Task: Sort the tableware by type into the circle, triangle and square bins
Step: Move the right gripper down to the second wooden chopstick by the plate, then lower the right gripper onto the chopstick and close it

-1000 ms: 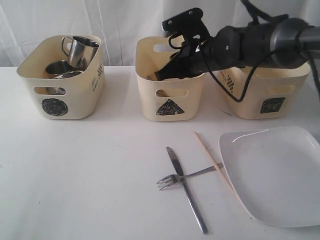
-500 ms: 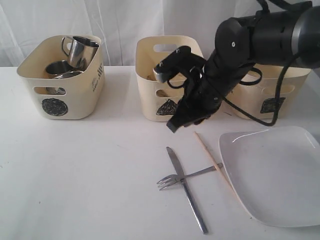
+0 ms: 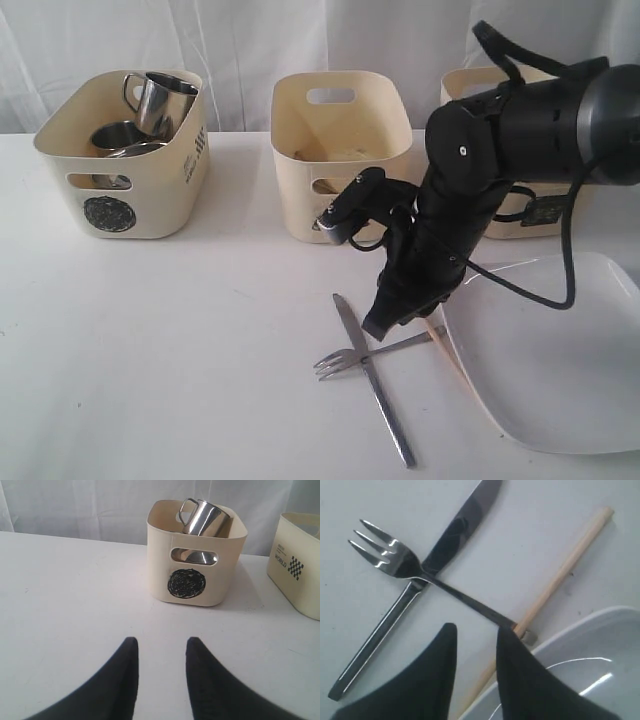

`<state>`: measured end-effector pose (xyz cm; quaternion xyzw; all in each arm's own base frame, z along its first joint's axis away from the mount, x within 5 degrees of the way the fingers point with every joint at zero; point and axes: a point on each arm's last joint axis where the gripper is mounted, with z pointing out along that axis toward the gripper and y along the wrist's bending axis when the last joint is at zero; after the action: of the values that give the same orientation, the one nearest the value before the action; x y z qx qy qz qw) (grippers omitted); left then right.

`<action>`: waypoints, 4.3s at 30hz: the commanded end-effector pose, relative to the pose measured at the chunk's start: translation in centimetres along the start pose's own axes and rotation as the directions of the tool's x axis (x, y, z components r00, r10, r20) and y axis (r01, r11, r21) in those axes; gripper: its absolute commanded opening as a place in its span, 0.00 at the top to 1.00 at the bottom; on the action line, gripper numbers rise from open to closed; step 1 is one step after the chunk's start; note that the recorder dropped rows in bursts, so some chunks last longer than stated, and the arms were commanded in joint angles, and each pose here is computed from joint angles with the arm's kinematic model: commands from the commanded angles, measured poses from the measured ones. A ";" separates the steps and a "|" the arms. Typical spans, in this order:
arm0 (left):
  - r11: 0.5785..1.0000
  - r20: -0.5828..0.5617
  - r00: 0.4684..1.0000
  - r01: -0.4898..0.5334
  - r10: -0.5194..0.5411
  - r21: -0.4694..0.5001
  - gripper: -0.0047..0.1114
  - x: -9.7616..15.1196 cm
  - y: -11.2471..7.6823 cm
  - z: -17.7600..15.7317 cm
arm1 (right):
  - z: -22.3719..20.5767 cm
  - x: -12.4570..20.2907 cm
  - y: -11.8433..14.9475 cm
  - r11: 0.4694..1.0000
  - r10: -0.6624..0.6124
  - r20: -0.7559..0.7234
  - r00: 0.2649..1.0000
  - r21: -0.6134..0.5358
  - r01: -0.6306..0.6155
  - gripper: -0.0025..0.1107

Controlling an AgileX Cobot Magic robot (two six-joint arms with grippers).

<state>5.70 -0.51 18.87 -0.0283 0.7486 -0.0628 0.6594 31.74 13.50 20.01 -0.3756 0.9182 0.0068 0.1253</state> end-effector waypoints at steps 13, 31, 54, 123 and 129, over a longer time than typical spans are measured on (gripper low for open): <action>1.000 0.001 1.000 0.013 -0.013 -0.001 0.64 0.1 0.0 0.0 | -0.3 0.0 -2.4 0.920 0.374 0.109 0.921 0.081 -0.383 0.56; 1.000 0.001 1.000 0.013 -0.013 -0.001 0.64 0.1 0.0 0.0 | 4.6 0.2 -2.6 0.877 0.475 0.019 0.880 0.072 -0.475 0.56; 1.000 0.001 1.000 0.013 -0.013 -0.001 0.64 0.1 0.0 0.0 | 5.5 -0.1 -3.6 0.869 0.488 0.013 0.873 0.082 -0.487 0.56; 1.000 0.001 1.000 0.013 -0.013 -0.001 0.64 0.1 0.0 0.0 | 5.7 0.1 -4.2 0.818 0.575 0.017 0.818 0.029 -0.575 0.56; 1.000 0.001 1.000 0.013 -0.013 -0.001 0.64 0.1 0.0 0.0 | 5.9 0.0 -4.2 0.818 0.575 0.028 0.818 0.028 -0.575 0.56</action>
<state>5.70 -0.51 18.87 -0.0283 0.7486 -0.0628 0.6594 35.67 11.40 14.75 -0.0858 0.9878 0.0303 0.1264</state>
